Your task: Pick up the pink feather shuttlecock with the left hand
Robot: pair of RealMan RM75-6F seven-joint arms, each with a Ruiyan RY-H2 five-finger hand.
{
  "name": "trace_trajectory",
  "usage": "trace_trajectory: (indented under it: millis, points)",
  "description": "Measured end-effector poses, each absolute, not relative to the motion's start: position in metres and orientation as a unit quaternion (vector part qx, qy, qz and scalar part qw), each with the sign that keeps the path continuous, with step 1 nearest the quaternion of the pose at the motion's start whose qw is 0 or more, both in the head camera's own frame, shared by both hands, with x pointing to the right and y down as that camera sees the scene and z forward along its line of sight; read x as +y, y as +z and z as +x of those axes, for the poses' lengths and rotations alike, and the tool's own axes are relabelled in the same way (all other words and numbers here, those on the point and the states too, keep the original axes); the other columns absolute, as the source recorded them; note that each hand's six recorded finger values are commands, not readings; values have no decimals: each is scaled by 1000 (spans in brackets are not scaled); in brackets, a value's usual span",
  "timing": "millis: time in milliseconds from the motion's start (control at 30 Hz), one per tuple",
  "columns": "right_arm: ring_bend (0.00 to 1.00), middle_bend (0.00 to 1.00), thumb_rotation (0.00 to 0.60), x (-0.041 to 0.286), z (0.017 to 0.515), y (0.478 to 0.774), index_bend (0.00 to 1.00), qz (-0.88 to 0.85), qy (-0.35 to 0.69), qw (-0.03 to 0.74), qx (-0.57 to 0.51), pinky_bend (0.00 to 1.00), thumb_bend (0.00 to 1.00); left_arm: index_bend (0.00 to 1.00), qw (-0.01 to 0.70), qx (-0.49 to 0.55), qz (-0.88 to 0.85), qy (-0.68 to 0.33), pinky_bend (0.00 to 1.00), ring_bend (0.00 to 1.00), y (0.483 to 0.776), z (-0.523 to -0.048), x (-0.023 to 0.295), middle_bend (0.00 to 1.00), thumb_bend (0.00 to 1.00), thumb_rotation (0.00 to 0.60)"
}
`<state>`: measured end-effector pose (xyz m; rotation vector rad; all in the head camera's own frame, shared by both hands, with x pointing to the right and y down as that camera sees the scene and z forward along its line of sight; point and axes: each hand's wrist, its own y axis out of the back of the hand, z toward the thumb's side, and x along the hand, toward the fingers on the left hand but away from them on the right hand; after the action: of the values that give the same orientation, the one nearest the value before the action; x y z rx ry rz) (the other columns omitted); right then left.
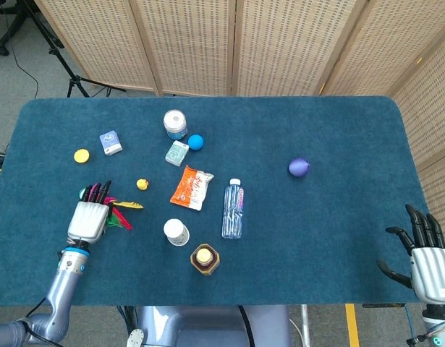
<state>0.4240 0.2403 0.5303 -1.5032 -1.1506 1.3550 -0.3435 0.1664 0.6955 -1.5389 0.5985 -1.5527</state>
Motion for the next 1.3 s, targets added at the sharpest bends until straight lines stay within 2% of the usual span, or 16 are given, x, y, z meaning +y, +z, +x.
trace_trajectory:
  millis: [200,400,967,1300]
  points:
    - [0,0,600,241,423,530,315,-594,533,396,-453,0,208,723,427,250,-616,-612,112,81,693,-343,166,0,532,600]
    - [0,0,600,241,423,530,315,-594,533,397,-453,0,208,727,427,262,-616,-608,112,81,689,-344,162,0,538,600]
    - [0,0,600,242,421,534,315,-597,536,395,-447,0,208,727,413,380,-610,-560,112,81,639,-346,123,0,542,600]
    - [0,0,600,242,420,537,315,-599,539,394,-442,0,208,727,374,432,-607,-553,112,81,638,-366,121,0,542,600]
